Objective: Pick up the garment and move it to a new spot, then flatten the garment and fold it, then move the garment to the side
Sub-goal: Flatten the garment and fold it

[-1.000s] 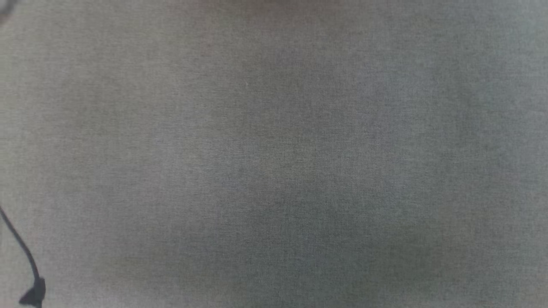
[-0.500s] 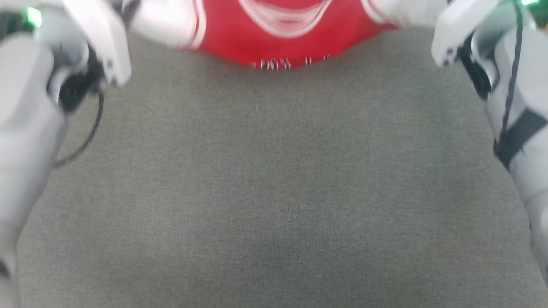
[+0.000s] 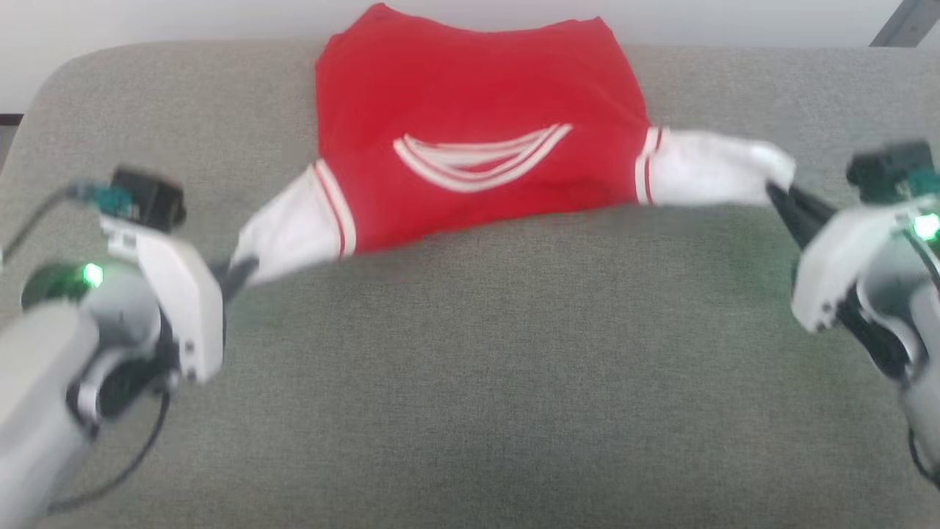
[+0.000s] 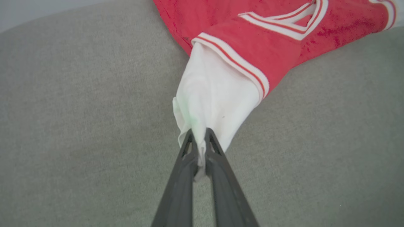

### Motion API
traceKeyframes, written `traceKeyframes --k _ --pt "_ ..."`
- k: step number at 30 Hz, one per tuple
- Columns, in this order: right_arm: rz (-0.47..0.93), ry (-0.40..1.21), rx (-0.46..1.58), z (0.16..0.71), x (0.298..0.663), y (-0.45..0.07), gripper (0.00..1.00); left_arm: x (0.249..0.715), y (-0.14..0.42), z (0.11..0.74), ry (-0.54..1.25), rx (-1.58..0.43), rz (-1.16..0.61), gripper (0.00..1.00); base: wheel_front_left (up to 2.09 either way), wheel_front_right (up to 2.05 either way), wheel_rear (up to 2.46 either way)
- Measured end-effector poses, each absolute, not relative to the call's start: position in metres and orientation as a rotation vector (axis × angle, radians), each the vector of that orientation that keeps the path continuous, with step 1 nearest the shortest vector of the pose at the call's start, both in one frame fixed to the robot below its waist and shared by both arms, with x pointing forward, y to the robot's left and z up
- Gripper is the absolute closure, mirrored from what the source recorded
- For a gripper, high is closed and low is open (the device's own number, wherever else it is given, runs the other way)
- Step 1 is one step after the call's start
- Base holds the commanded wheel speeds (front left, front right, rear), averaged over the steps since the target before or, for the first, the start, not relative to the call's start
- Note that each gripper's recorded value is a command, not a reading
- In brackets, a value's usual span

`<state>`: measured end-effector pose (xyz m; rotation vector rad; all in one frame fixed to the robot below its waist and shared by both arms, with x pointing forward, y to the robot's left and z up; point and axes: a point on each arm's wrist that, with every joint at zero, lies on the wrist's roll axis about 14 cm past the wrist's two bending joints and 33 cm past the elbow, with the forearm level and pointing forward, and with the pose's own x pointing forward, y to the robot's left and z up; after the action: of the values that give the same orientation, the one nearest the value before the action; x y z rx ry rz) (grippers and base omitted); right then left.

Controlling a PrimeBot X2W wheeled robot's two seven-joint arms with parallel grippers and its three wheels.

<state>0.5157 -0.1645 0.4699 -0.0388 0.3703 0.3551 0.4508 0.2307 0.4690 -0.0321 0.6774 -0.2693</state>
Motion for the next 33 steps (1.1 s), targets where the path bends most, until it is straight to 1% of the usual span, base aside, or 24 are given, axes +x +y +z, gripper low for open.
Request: traceKeyframes --k 4,10,17,24,26,27,33 --pt "0.342 0.456 -0.023 0.456 0.488 -0.180 1.00 0.422 0.226 0.458 0.739 -0.021 -0.282 1.00 0.00 0.00 0.00" --pt "0.367 0.584 -0.006 0.443 0.446 -0.180 1.00 0.389 0.229 0.443 0.828 0.019 -0.292 1.00 0.00 0.00 0.00" --pt "0.393 0.736 0.019 0.433 0.402 -0.179 1.00 0.366 0.227 0.433 0.915 -0.015 -0.291 1.00 0.00 0.00 0.00" --pt "0.430 0.922 0.059 0.416 0.350 -0.175 1.00 0.334 0.227 0.415 1.063 -0.037 -0.280 1.00 0.00 0.00 0.00" --pt "0.424 0.963 0.067 0.412 0.338 -0.177 1.00 0.324 0.230 0.409 1.111 -0.056 -0.261 1.00 0.00 0.00 0.00" --pt "0.424 0.963 0.067 0.412 0.338 -0.177 1.00 0.324 0.230 0.409 1.111 -0.056 -0.261 1.00 0.00 0.00 0.00" --pt "0.418 1.104 0.116 0.398 0.301 -0.178 1.00 0.300 0.234 0.395 1.205 -0.074 -0.238 1.00 0.00 0.00 0.00"
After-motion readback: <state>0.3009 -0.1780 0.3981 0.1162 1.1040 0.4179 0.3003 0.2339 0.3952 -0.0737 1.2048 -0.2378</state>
